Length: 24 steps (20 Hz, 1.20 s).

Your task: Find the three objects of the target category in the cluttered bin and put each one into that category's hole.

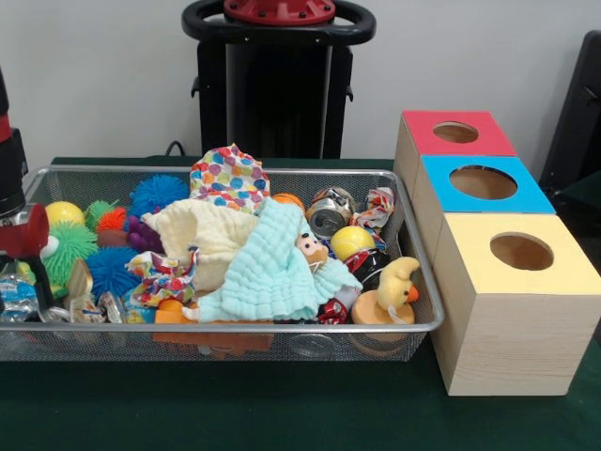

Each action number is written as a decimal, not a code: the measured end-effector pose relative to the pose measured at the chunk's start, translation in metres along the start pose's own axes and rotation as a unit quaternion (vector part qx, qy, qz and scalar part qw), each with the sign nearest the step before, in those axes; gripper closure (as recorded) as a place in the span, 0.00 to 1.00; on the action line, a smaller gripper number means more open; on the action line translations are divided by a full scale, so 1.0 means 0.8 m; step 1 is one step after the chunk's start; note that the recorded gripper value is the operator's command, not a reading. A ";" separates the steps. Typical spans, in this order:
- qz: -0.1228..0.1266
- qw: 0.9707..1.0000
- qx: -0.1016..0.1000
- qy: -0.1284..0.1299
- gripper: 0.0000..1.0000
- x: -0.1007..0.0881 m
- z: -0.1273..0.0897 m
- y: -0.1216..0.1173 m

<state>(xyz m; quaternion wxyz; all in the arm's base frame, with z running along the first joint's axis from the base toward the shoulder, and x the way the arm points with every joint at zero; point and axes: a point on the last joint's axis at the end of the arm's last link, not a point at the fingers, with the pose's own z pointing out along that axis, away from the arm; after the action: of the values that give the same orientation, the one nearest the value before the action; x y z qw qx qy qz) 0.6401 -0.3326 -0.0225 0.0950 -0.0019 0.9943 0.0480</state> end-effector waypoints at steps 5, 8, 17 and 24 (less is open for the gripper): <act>0.002 1.000 -0.003 -0.002 0.00 -0.003 0.005 0.000; -0.002 1.000 -0.004 -0.002 0.00 -0.003 0.006 0.001; -0.033 0.999 -0.004 -0.003 0.00 -0.004 0.007 0.001; -0.056 0.998 -0.004 0.002 0.00 -0.005 0.008 -0.001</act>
<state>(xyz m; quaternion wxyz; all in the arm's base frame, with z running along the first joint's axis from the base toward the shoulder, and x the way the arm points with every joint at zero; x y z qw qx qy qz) 0.6456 -0.3327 -0.0278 0.0960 -0.0580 0.9926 0.0470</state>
